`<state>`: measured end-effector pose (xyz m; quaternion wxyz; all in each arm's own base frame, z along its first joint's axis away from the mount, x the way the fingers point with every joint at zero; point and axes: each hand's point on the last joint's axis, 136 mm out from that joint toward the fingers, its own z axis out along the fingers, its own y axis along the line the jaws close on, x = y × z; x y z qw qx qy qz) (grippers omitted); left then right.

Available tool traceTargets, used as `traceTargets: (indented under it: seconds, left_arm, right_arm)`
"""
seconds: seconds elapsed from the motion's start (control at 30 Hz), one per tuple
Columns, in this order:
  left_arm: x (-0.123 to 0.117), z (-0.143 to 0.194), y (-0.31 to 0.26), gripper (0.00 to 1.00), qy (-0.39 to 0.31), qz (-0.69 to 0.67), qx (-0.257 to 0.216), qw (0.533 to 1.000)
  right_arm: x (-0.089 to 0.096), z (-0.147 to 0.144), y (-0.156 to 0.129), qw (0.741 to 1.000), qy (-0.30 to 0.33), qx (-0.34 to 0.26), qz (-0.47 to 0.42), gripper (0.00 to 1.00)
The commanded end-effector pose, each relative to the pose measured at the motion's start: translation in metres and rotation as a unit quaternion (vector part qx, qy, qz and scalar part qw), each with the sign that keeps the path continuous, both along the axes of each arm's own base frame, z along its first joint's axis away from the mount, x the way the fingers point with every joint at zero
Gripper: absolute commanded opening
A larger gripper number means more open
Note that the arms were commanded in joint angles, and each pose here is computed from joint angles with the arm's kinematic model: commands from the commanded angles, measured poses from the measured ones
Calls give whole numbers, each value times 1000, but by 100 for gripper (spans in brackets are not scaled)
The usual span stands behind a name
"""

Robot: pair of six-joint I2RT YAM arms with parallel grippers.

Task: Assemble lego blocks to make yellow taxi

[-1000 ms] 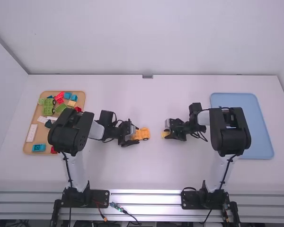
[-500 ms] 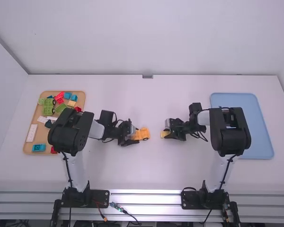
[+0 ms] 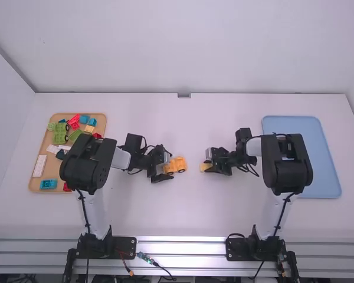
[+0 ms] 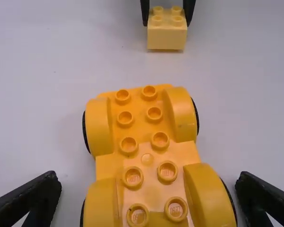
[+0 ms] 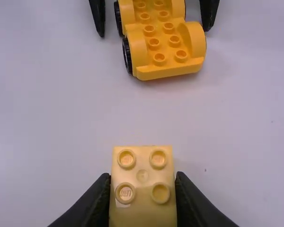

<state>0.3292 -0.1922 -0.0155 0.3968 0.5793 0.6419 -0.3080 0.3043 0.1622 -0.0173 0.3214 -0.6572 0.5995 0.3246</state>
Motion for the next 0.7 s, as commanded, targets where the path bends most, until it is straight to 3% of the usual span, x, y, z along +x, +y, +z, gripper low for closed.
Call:
traceTargets:
  seconds: [0.0,0.67]
  left_arm:
    - [1,0,-2,99,22,8,-9,1000]
    - [-4,0,0,97,15,55,-37,998]
  right_arm:
    - [1,-1,1,1000,5,6,0,32]
    - [1,-1,1,1000,4,6,0,33]
